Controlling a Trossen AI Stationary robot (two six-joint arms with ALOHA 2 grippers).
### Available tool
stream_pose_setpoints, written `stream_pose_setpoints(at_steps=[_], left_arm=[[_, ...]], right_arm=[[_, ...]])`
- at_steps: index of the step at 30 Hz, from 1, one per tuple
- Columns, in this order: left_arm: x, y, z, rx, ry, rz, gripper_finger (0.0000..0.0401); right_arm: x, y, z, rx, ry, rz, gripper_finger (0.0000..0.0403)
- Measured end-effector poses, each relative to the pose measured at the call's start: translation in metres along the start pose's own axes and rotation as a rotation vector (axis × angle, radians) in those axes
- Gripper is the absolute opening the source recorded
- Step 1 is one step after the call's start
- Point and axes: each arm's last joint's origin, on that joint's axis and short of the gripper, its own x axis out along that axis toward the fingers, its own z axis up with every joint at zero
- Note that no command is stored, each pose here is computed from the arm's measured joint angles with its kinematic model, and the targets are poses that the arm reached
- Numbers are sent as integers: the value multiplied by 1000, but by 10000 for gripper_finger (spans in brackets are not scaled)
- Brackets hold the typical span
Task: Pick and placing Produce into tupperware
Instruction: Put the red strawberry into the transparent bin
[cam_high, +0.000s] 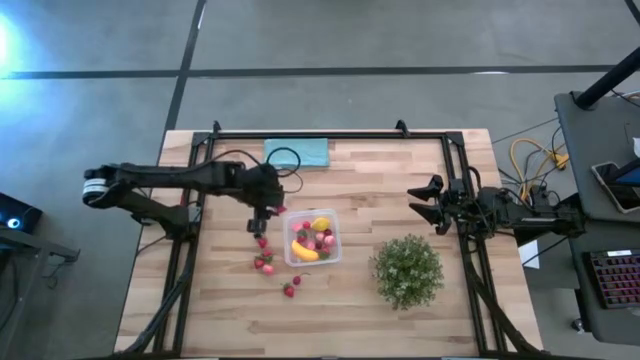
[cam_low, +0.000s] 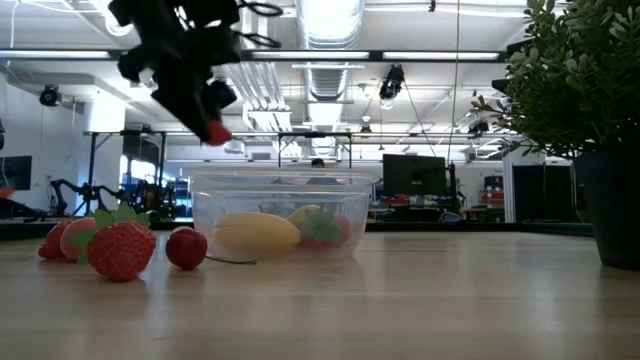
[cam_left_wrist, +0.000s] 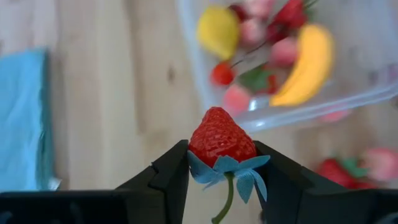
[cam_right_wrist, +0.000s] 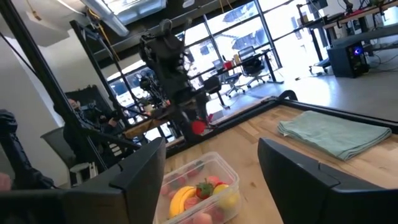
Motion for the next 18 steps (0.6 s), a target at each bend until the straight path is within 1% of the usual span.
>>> stream_pose_setpoints(at_steps=[3,8,10,12,14,18], left_arm=[[0,-10,14,47,-29,-40,136],[19,-33,37,132,-57,-91,137],[28,-40,45,145,-60,-107,137],[37,-45,54,120,-74,-98,137],[46,-47,59,89,-61,-95,141],[63,-49,63,-31,-10,-102,170]], right_arm=[[0,0,0,0,0,0,244],[0,0,0,0,0,0,243],[0,0,0,0,0,0,245],[0,0,0,0,0,0,247],[0,0,0,0,0,0,249],[0,0,0,0,0,-1,251]])
